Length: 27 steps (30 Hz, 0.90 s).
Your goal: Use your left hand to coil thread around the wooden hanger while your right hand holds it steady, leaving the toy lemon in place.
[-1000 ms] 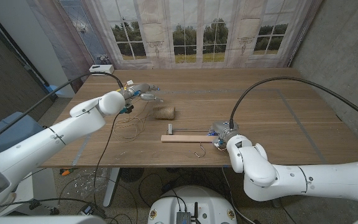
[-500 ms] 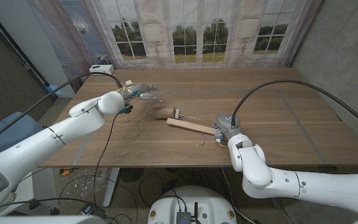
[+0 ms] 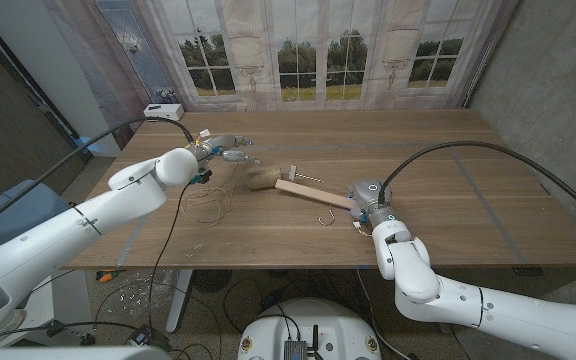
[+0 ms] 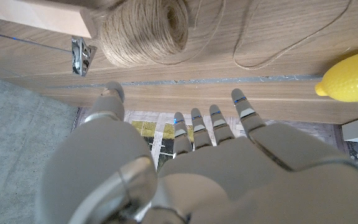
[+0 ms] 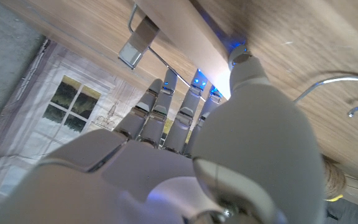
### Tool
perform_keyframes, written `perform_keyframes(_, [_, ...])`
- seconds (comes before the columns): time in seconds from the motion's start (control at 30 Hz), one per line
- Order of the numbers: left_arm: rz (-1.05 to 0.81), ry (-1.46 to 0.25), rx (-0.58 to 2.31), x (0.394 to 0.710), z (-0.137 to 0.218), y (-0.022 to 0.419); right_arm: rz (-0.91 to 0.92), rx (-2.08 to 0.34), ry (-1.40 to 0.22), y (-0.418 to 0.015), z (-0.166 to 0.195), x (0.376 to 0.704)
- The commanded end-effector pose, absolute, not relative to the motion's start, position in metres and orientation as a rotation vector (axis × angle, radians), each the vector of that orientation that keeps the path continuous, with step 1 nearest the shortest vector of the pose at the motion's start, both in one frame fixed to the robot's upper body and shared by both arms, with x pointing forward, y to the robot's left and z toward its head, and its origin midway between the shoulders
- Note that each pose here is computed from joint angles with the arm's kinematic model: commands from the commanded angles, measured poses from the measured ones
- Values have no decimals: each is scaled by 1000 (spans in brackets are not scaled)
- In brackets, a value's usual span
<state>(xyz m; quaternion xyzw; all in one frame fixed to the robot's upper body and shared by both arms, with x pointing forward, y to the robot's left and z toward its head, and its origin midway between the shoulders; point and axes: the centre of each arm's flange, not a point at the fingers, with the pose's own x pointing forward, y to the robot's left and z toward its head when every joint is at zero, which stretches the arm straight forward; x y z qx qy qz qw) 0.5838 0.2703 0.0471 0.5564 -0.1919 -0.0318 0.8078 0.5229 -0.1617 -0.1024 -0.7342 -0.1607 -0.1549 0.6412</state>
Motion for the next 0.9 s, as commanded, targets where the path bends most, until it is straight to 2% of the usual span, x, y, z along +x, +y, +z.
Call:
perform_keyframes(0.03, [-20, -388, 1222, 575, 48, 268, -595, -1573, -470, -181, -93, 517])
perform_keyframes(0.3, [35, -321, 1316, 567, 50, 258, -676, -1495, -504, -190, -87, 512])
perform_keyframes(0.6, [11, -256, 1376, 565, 54, 250, -751, -1402, -540, -198, -82, 507])
perform_keyframes(0.9, [-3, -284, 1425, 566, 63, 237, -784, -1353, -574, -202, -80, 502])
